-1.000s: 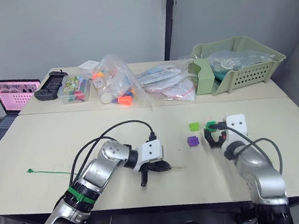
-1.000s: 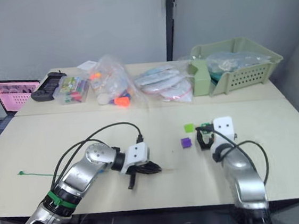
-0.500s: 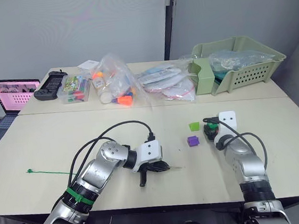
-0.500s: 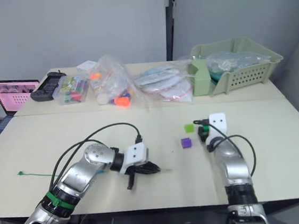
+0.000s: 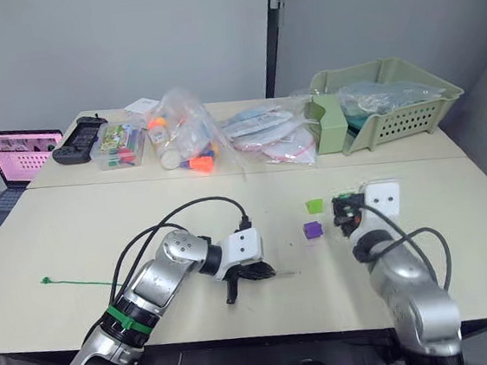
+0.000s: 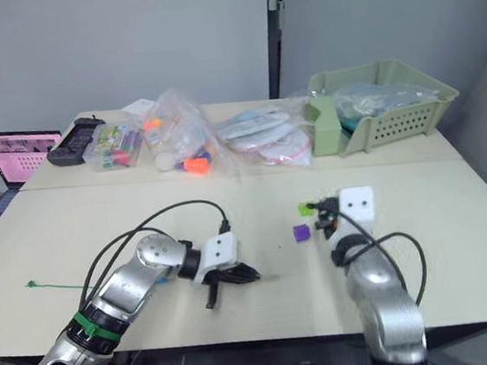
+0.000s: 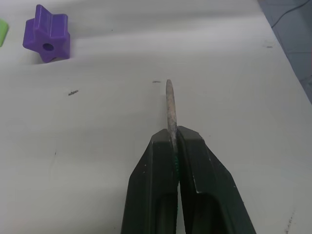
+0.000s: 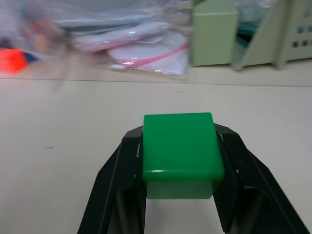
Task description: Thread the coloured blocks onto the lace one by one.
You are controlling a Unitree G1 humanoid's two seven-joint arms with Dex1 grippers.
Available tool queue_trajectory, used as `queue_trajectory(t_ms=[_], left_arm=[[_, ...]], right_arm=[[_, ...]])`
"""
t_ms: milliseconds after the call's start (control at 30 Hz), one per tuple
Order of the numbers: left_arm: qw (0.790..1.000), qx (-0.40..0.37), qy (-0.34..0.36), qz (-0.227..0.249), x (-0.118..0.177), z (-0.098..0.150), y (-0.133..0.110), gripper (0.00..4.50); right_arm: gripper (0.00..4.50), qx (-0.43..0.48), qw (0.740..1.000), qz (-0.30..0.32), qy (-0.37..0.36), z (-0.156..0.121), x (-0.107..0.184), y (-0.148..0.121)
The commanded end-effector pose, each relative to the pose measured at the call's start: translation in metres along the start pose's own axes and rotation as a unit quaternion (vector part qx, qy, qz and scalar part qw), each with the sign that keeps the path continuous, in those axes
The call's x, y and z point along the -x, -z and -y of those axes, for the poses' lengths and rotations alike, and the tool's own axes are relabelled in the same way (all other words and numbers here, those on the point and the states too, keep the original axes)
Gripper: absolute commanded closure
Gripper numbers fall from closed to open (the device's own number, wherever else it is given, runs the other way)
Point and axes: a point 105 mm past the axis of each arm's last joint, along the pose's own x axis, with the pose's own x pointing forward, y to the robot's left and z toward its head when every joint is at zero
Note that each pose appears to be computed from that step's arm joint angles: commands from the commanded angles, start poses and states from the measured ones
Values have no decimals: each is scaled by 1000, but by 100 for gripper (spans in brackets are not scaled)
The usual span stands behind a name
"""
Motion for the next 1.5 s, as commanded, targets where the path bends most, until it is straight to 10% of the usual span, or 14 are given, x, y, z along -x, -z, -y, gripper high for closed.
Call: queue_trajectory(t_ms=[33, 533, 800, 900, 1233, 1500], left_arm=[[1000, -8, -6, 11, 5, -3, -6, 450], [1000, -9, -13, 3, 13, -4, -5, 450], [1000, -7, -17, 2, 14, -6, -4, 450], [1000, -6, -19, 2, 15, -6, -4, 450], [1000, -4, -16, 3, 15, -3, -5, 450], [1000, -5, -7, 2, 16, 5, -7, 450]], right_arm=[[330, -3, 999, -14, -40, -30, 28, 4], [330, -47, 991, -119, -25, -37, 30, 83], [22, -18, 999, -27, -44, -17, 35, 36], [8, 12, 994, 9, -109, -13, 41, 7], [8, 141, 854, -116, -488, -7, 55, 8], [8, 247, 766, -162, -570, 20, 19, 36]])
